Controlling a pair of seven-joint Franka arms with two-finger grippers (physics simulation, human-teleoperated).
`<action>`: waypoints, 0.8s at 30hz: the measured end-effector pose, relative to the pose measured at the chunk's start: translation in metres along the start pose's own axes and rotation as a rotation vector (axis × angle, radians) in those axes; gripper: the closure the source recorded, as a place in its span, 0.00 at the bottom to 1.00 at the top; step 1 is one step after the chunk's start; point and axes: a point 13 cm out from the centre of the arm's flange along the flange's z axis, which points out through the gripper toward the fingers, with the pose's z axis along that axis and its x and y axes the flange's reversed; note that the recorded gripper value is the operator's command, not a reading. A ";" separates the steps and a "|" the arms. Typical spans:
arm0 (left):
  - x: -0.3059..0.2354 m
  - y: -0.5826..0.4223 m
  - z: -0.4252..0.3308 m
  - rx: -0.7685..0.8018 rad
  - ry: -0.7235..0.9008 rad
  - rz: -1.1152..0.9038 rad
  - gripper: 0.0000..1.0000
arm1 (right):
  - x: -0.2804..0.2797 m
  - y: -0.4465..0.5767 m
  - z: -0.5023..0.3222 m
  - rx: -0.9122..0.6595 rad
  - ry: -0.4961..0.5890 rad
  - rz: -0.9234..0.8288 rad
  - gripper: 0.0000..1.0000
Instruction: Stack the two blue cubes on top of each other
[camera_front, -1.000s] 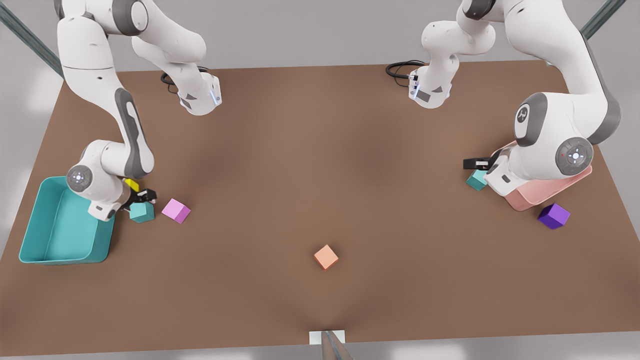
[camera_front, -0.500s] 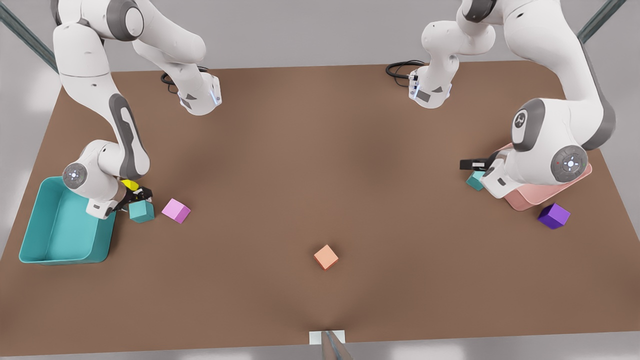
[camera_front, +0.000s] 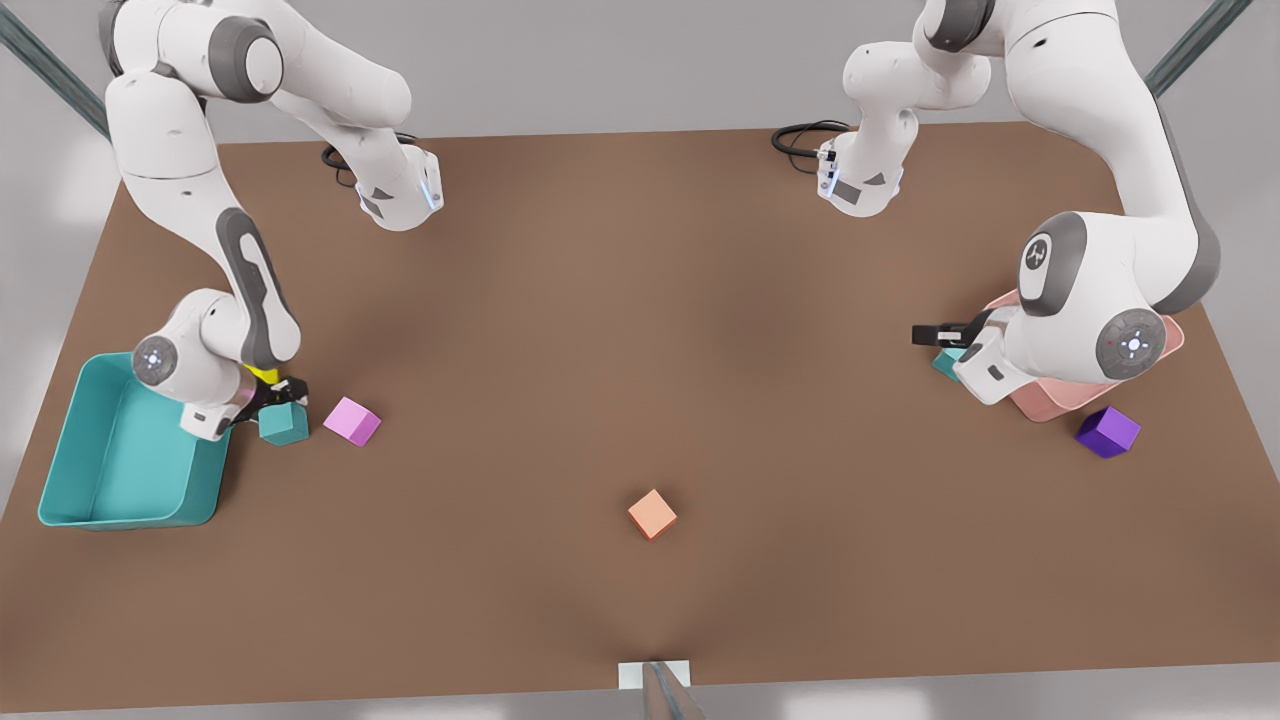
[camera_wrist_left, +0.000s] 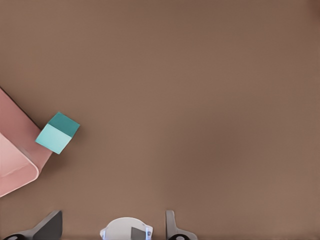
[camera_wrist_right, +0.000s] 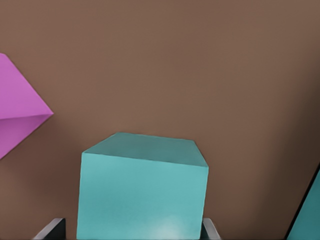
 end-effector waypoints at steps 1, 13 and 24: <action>0.000 0.000 0.000 0.000 0.000 0.000 0.00 | 0.001 0.000 0.006 -0.003 0.003 0.001 0.00; -0.002 -0.001 0.003 0.009 0.008 0.001 0.00 | -0.011 -0.003 0.012 0.009 -0.027 -0.016 0.46; -0.017 0.001 0.012 0.008 -0.002 -0.002 0.00 | -0.119 0.064 -0.106 -0.003 -0.173 -0.181 0.45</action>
